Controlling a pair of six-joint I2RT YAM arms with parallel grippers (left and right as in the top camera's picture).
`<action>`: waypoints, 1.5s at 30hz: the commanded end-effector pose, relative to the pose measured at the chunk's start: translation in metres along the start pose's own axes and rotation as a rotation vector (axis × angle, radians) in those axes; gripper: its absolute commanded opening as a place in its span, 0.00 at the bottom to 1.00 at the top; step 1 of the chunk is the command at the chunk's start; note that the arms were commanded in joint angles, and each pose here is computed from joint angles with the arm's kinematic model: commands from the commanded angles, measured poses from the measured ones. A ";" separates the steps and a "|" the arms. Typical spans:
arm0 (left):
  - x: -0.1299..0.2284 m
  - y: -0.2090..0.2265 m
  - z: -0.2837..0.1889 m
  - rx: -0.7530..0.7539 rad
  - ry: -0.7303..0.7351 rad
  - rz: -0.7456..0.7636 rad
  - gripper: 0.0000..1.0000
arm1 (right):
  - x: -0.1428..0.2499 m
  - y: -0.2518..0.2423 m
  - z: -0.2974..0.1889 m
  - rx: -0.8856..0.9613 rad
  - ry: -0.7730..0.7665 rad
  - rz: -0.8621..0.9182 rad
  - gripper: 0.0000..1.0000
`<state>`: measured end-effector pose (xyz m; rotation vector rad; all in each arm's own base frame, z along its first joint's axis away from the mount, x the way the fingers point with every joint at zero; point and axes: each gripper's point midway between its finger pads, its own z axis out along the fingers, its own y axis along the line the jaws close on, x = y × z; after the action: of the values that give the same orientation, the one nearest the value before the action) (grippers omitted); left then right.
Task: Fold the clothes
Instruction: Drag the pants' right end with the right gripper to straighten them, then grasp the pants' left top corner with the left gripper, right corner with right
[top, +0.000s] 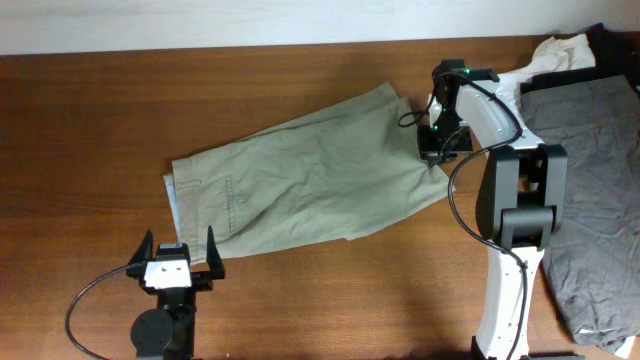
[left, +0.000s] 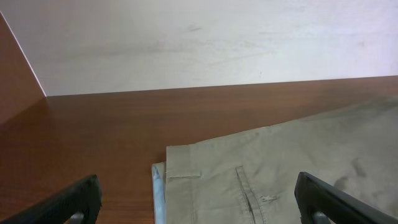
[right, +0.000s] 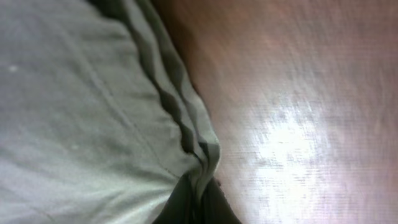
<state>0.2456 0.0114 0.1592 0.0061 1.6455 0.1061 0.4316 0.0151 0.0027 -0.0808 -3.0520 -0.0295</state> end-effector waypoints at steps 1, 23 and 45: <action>0.001 0.003 0.000 -0.014 -0.001 0.015 0.99 | 0.015 -0.022 -0.003 0.072 0.042 0.162 0.04; -0.081 -0.041 0.026 0.264 -0.046 -0.001 0.99 | 0.154 -0.037 -0.048 0.079 -0.174 0.298 0.82; -0.079 -0.060 0.219 0.327 0.565 -0.114 0.99 | 0.094 -0.023 -0.107 -0.096 -0.386 0.175 0.99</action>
<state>0.4518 -0.0726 0.2474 0.3679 2.1081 -0.4128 0.3442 -0.0057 0.1105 -0.4152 -3.3937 -0.1572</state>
